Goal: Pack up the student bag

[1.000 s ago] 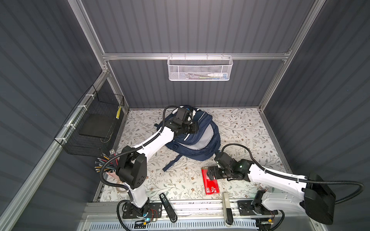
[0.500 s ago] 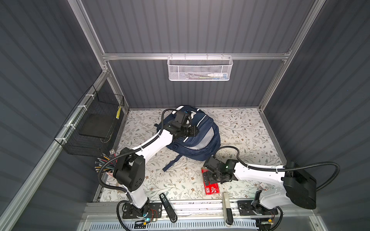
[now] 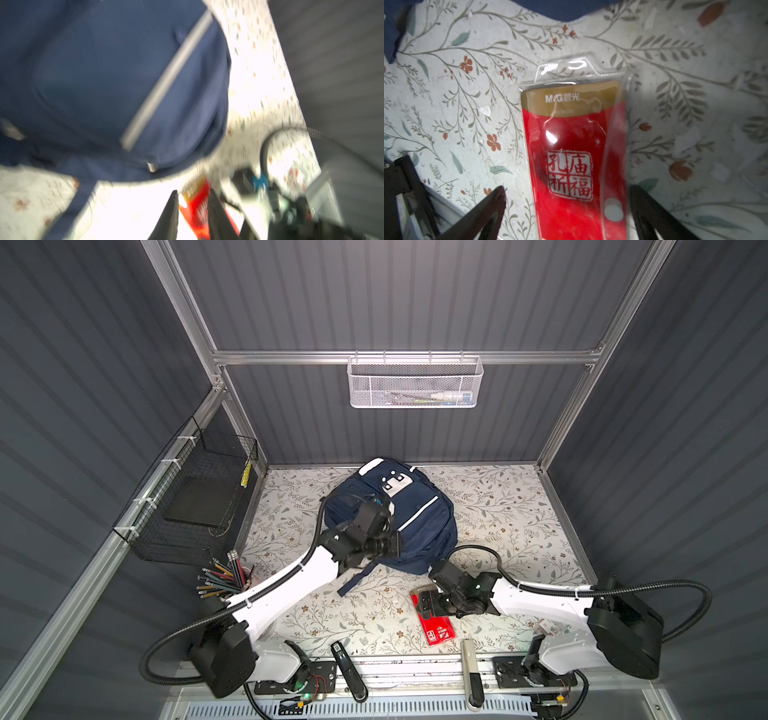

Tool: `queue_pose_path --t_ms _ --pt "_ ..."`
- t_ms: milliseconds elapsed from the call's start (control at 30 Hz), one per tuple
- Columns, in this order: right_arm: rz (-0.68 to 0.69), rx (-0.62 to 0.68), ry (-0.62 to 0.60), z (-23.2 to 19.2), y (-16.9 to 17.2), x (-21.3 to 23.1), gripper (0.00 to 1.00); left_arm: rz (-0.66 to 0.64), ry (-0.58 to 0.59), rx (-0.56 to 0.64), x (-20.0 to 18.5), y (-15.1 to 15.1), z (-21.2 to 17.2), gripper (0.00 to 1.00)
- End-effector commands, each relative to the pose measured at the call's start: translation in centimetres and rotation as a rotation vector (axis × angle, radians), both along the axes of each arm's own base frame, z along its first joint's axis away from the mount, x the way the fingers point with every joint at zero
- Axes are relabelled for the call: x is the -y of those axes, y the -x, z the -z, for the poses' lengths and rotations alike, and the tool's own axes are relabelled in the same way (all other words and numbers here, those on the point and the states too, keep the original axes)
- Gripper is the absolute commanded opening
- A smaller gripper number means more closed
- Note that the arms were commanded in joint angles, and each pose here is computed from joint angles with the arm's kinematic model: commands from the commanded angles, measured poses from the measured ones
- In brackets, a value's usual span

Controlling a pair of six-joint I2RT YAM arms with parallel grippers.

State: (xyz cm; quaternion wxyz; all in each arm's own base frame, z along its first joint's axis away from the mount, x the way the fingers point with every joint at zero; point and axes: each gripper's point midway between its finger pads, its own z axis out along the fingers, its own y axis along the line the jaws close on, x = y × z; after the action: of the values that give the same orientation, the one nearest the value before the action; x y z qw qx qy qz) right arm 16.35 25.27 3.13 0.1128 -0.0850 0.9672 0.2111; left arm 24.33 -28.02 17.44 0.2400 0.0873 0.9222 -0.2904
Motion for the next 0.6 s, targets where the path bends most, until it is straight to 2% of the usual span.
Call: queue_pose_path --t_ms 0,167,300,367,567 --pt "0.012 -0.123 0.013 2.5 2.3 1.8 0.94 -0.079 0.01 -0.193 -0.3 3.4 4.6 0.21" --pt "0.01 -0.132 0.048 2.6 2.6 2.9 0.93 -0.069 -0.065 -0.232 0.8 6.1 8.0 0.14" --pt "0.023 -0.143 0.047 2.3 3.1 3.5 0.91 -0.022 0.005 -0.282 4.2 7.3 9.9 0.12" --pt "0.01 -0.149 0.027 2.2 3.3 3.7 0.9 0.003 -0.009 -0.297 5.5 8.0 10.5 0.1" --pt "0.012 -0.183 0.031 2.5 3.4 5.7 0.87 -0.01 -0.093 -0.366 4.9 9.6 13.4 0.05"
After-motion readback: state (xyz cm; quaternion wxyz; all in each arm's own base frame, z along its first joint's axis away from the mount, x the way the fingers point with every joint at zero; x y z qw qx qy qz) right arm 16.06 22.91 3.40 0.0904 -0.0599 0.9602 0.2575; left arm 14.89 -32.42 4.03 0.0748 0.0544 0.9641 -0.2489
